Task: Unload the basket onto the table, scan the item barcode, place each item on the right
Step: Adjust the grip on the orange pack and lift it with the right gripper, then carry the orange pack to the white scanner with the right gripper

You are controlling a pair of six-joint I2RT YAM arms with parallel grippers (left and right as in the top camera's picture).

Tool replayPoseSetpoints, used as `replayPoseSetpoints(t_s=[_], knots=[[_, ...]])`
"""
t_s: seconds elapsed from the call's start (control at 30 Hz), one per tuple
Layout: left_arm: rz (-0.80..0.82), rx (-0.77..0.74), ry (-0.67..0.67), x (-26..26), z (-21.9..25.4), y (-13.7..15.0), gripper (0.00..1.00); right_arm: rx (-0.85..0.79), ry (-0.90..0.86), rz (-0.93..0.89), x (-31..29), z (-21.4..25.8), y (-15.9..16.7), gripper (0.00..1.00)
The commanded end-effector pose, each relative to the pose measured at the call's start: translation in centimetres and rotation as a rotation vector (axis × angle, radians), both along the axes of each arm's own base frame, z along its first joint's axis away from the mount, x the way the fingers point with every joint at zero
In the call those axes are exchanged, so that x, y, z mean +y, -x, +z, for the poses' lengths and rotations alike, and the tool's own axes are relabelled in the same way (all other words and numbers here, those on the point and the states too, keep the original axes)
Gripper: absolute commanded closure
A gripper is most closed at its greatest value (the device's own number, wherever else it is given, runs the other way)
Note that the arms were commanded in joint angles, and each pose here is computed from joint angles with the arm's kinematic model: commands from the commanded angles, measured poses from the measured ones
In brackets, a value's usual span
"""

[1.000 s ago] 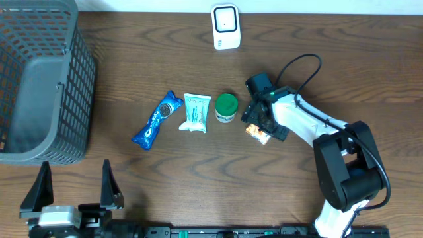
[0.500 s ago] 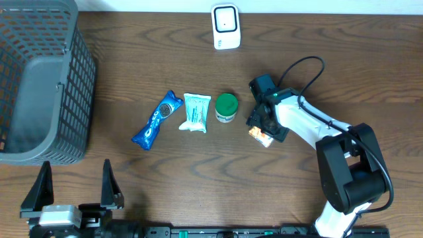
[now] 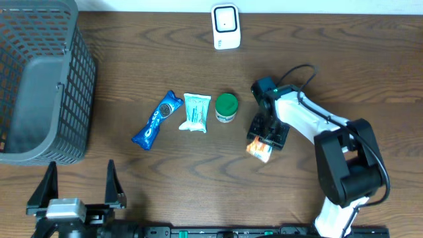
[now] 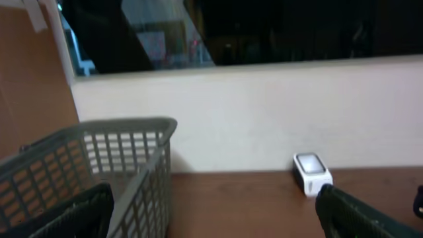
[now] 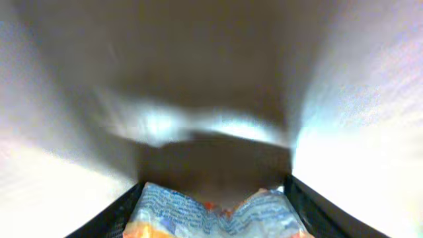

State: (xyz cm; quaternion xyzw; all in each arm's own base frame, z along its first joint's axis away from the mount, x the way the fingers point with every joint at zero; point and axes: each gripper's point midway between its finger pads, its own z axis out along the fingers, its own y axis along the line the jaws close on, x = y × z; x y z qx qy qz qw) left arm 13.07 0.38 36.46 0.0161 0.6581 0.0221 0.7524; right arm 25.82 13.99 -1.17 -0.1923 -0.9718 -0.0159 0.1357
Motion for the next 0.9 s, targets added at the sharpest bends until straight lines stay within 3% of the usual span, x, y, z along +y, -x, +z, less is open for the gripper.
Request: replayPoseSetpoints(t_s=[0.0,0.23,0.53,0.87], knots=[[-0.011,0.031,-0.014,-0.2,-0.9,0.0,0.02,0.277,-0.156,0.107,1.4,-2.5,4.7,0.39],[-0.012,0.125,-0.019,-0.2,-3.2,-0.1,0.02,0.306,-0.305,0.212,3.7,2.6,3.1,0.35],[-0.012,0.17,-0.022,-0.2,-4.3,-0.1,0.02,0.258,-0.337,0.267,4.8,6.7,0.6,0.38],[-0.012,0.184,-0.023,-0.2,-4.7,-0.1,0.02,0.274,-0.343,0.269,4.8,7.4,0.9,0.43]])
